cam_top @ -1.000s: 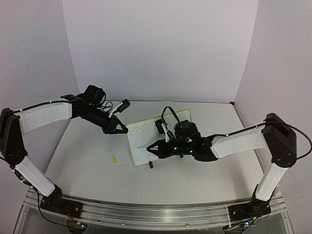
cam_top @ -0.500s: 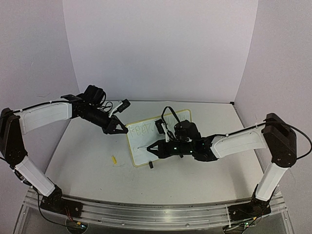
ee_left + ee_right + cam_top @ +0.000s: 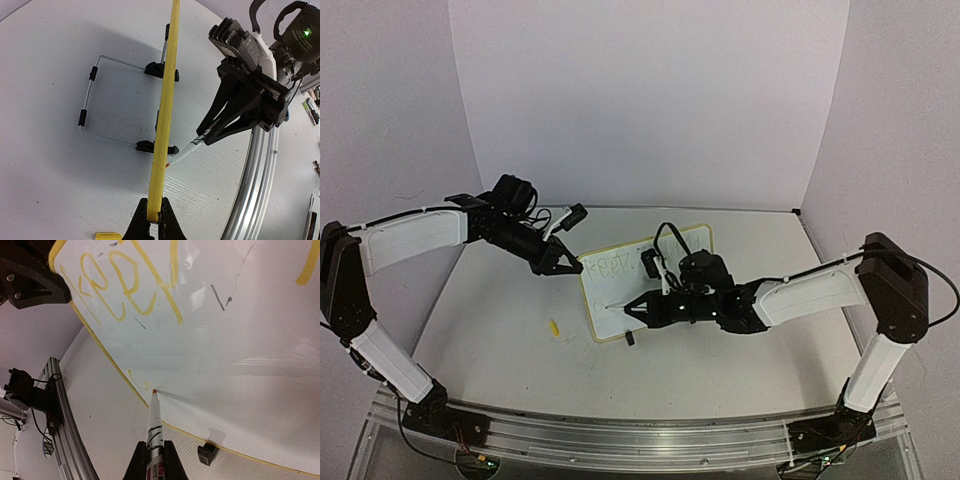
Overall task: Write a sentence on the whiteboard
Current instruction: Write on the whiteboard with the whiteboard marker without the cap.
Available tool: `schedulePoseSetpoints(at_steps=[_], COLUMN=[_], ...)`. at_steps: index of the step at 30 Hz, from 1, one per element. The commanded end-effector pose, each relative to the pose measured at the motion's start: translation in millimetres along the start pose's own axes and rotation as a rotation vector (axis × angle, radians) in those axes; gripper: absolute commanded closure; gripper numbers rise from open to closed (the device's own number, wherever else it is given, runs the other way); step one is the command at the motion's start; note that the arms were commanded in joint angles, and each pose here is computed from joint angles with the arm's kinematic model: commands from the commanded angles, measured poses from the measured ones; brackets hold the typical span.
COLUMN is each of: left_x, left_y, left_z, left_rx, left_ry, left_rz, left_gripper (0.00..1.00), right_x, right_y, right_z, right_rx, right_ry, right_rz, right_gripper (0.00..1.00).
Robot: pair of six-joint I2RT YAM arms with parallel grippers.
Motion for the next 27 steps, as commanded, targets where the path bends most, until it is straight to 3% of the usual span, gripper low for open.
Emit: schedulePoseSetpoints(at_steps=[1, 15, 27], left_x=[-5, -5, -5], left_y=[1, 1, 1], left_z=[-9, -8, -8], left_rx=[0.023, 0.024, 0.024], left_ry=[0.061, 0.059, 0.058], left_rz=[-0.023, -0.025, -0.024], left_gripper=[1.0, 1.0, 1.0], right_x=[3, 20, 25], right_y=[-6, 21, 17], right_z=[0, 25, 9], right_rx=[-0.031, 0.069, 0.045], right_ry=[-0.032, -0.078, -0.082], right_rz=[-0.01, 0.033, 0.024], right_gripper=[1.0, 1.0, 1.0])
Point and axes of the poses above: each gripper's point midway between its finger pads, its own z axis back along the fingers, its own y axis along the line the jaws close on, x = y × z, the point moved 10 cm from there along z, back along the fingers, and after that the axes turned 8 degrees about -z, right-handed, at the moved point
